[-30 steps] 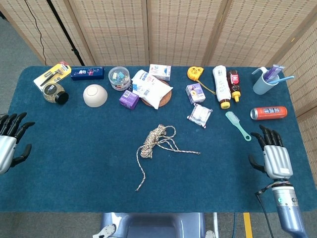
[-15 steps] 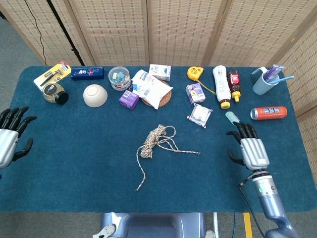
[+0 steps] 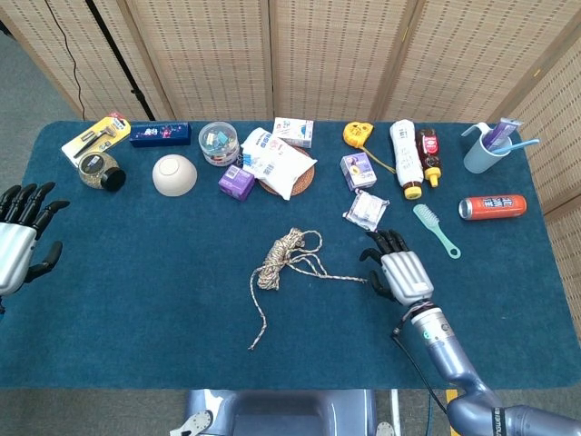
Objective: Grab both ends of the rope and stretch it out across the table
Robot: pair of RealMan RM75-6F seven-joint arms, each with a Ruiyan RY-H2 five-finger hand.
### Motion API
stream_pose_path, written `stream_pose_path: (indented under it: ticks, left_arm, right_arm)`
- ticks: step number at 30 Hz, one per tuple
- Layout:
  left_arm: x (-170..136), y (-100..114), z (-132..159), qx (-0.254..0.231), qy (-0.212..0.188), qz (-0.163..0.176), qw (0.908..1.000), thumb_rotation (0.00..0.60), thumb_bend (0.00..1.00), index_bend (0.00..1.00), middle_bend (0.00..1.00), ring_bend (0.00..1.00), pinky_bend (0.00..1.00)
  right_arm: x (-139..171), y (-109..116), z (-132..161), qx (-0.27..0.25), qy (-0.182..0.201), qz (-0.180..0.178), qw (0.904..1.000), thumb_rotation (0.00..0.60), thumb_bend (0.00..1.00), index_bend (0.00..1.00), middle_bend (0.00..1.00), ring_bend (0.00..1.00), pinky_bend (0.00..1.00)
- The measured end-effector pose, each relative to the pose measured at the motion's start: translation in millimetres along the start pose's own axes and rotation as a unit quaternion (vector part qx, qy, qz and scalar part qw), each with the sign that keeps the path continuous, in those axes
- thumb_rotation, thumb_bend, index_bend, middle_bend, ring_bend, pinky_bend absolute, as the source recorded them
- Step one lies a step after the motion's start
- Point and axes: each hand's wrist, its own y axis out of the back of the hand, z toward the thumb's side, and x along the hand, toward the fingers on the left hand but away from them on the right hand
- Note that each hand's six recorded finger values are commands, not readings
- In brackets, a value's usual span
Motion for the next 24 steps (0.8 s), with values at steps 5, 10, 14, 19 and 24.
stream_pose_path:
  ticks: [5, 10, 14, 19, 24]
  left_arm:
    - [3, 1, 0, 0.001, -0.001, 0.001, 1.0000, 0.600, 0.43, 0.20, 0.07, 0.00, 0.00]
    - [3, 2, -1, 0.002, 0.000, 0.002, 1.0000, 0.600, 0.43, 0.20, 0.07, 0.00, 0.00]
    - [5, 3, -3, 0.003, 0.002, 0.004, 1.0000, 0.600, 0.43, 0.20, 0.07, 0.00, 0.00]
    - [8, 4, -3, 0.007, 0.001, 0.005, 1.0000, 0.600, 0.43, 0.20, 0.07, 0.00, 0.00]
    - [9, 4, -3, 0.011, -0.001, 0.003, 0.9999, 0.600, 0.43, 0.20, 0.07, 0.00, 0.00]
  right_arm:
    - [-12, -7, 4, 0.001, 0.000, 0.006, 1.0000, 0.600, 0.43, 0.38, 0.10, 0.00, 0.00]
    - [-18, -9, 5, 0.000, -0.002, 0.006, 1.0000, 0.600, 0.43, 0.41, 0.12, 0.00, 0.00]
    - [-22, -10, 5, -0.003, -0.005, 0.005, 1.0000, 0.600, 0.42, 0.45, 0.15, 0.00, 0.00]
    - [-26, -16, 4, -0.002, -0.014, 0.007, 0.9999, 0.600, 0.42, 0.49, 0.15, 0.00, 0.00]
    - [-31, -26, 3, -0.004, -0.022, 0.005, 0.9997, 0.600, 0.42, 0.48, 0.08, 0.00, 0.00]
